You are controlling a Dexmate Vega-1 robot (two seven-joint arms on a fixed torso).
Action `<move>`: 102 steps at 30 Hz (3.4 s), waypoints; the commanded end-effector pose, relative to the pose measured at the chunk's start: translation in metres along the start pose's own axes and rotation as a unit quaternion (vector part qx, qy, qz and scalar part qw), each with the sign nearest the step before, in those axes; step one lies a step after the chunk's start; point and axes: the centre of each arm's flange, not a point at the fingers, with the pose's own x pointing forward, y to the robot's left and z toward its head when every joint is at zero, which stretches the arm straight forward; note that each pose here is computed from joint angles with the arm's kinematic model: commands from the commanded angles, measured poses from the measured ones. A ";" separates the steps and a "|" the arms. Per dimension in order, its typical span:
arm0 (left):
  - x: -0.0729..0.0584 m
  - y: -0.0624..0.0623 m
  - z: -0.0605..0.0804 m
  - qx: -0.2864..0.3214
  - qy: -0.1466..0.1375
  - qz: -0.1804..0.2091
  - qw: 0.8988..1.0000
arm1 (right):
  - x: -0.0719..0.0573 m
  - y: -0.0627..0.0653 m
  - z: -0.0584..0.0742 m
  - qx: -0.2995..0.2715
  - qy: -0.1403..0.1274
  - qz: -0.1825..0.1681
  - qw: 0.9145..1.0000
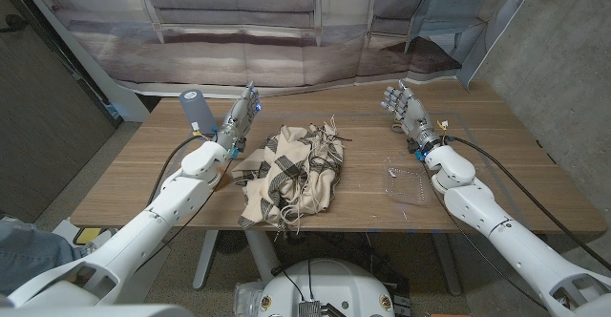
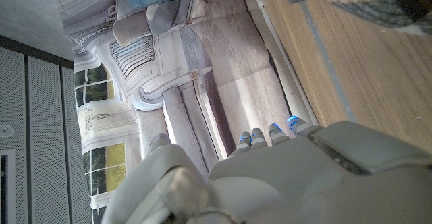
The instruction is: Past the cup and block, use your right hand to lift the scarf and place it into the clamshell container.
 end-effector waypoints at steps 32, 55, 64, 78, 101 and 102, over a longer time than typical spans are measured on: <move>-0.005 -0.001 0.003 0.013 0.000 0.001 1.000 | -0.021 0.028 0.011 -0.015 -0.032 0.043 0.998; -0.022 -0.006 0.003 0.021 0.003 -0.006 1.000 | -0.028 0.047 0.021 -0.027 -0.050 0.073 0.996; -0.029 -0.002 0.006 0.021 -0.004 0.002 1.000 | -0.031 0.054 0.025 -0.045 -0.056 0.085 0.994; -0.035 0.003 0.005 0.029 -0.003 0.005 1.000 | -0.036 0.068 0.027 -0.060 -0.064 0.097 0.991; -0.037 0.013 0.008 0.026 -0.018 0.011 0.999 | -0.038 0.087 0.028 -0.066 -0.069 0.123 0.988; -0.037 0.013 0.008 0.028 -0.018 0.010 0.999 | -0.039 0.088 0.029 -0.067 -0.070 0.125 0.987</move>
